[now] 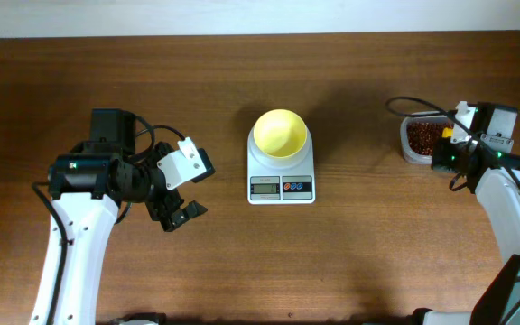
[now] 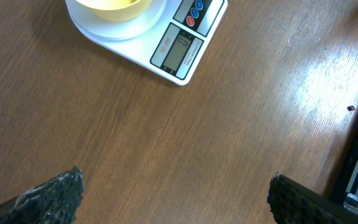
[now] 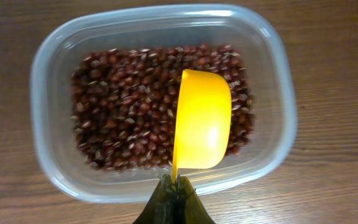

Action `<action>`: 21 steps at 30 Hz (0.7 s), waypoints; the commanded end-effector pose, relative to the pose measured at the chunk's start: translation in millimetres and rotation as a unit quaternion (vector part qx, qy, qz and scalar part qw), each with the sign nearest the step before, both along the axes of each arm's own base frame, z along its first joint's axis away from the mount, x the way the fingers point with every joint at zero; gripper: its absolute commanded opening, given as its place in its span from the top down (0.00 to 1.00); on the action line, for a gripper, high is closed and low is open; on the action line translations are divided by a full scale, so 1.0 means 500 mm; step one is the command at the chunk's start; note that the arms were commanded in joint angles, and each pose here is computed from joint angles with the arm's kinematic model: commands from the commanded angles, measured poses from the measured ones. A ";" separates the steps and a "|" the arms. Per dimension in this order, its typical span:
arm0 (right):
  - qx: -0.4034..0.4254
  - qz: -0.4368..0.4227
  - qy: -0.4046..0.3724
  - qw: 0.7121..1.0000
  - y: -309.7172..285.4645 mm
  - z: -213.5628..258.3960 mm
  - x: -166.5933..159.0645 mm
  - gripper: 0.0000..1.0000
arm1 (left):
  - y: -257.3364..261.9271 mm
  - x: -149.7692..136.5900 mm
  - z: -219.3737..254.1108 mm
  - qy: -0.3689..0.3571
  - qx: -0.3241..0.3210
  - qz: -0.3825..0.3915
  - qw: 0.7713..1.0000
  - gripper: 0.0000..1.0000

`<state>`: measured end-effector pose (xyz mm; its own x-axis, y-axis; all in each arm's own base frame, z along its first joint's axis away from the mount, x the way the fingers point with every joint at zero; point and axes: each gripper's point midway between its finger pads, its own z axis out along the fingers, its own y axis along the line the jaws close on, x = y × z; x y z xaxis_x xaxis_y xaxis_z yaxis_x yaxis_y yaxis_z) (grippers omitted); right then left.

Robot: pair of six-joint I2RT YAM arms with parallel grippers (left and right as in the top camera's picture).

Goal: Scoop item into bowl and weigh 50g on scale
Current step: 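Lower the scoop with right gripper into the red beans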

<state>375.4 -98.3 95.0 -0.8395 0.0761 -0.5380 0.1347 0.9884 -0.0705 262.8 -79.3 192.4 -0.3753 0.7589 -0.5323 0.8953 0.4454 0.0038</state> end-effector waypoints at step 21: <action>0.339 -0.137 0.020 0.931 0.049 -0.048 -0.014 0.96 | -0.003 -0.002 0.001 -0.002 -0.007 -0.003 1.000 0.01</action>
<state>373.5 -84.2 77.4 -0.7644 0.5366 -0.3574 0.3543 0.8127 0.4626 262.8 -79.3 192.4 -0.3753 0.7589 -0.5323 0.8953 0.4454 0.0038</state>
